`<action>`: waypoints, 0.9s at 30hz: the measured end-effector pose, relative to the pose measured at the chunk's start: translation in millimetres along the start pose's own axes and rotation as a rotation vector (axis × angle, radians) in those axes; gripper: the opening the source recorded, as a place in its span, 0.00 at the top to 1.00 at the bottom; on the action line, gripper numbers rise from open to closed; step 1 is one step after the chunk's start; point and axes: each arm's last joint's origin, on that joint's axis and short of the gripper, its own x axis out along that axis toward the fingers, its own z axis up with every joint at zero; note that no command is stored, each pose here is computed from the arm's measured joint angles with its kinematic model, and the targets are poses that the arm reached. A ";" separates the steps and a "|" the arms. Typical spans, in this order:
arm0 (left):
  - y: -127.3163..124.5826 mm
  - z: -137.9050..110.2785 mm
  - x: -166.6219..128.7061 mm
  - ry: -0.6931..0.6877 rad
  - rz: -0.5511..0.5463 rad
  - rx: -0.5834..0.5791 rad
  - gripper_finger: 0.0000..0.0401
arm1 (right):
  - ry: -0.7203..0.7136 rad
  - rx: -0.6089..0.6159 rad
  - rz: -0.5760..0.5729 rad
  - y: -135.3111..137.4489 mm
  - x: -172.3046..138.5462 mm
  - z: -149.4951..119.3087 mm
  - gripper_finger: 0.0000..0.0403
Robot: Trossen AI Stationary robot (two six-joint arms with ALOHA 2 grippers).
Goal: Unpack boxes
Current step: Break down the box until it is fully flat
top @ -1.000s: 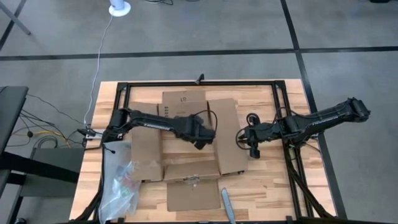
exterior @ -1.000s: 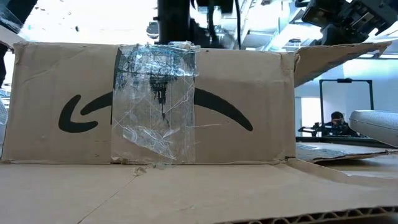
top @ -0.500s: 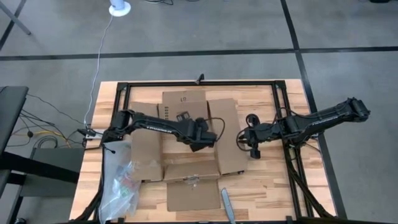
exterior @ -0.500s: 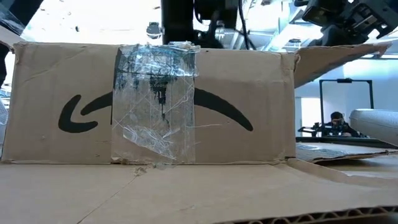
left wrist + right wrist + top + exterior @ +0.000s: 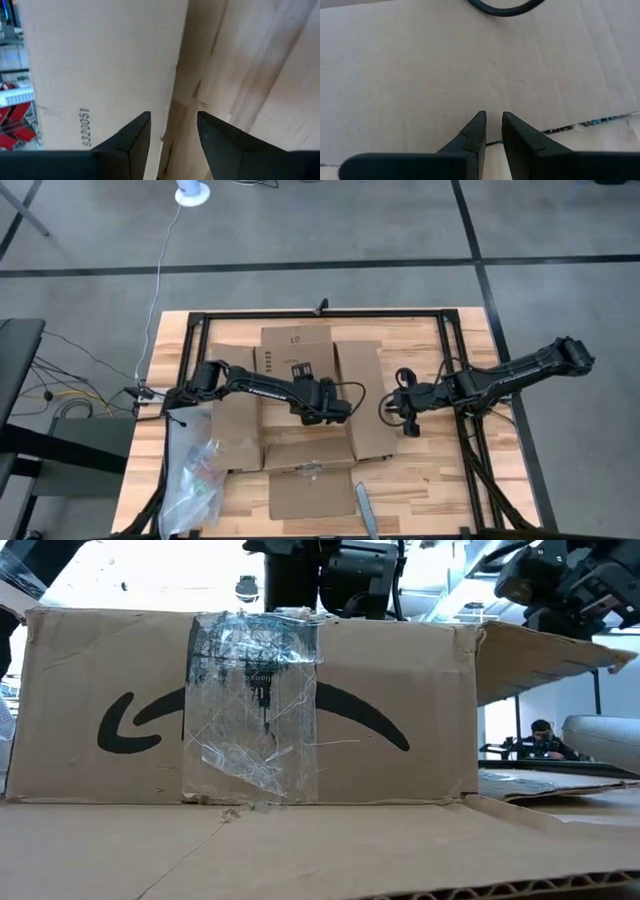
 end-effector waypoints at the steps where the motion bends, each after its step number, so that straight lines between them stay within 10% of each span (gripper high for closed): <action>1: 0.4 0.2 0.4 0.000 0.001 -0.012 0.63 | -0.007 0.001 0.001 0.1 0.0 0.7 0.88; 19: 19.6 8.3 53.5 0.081 0.189 -0.187 0.64 | -0.051 -0.007 0.008 0.8 -0.3 5.2 0.88; 27: 40.8 3.8 43.5 0.176 0.127 -0.193 0.97 | -0.032 0.013 0.008 0.6 -0.2 3.3 0.88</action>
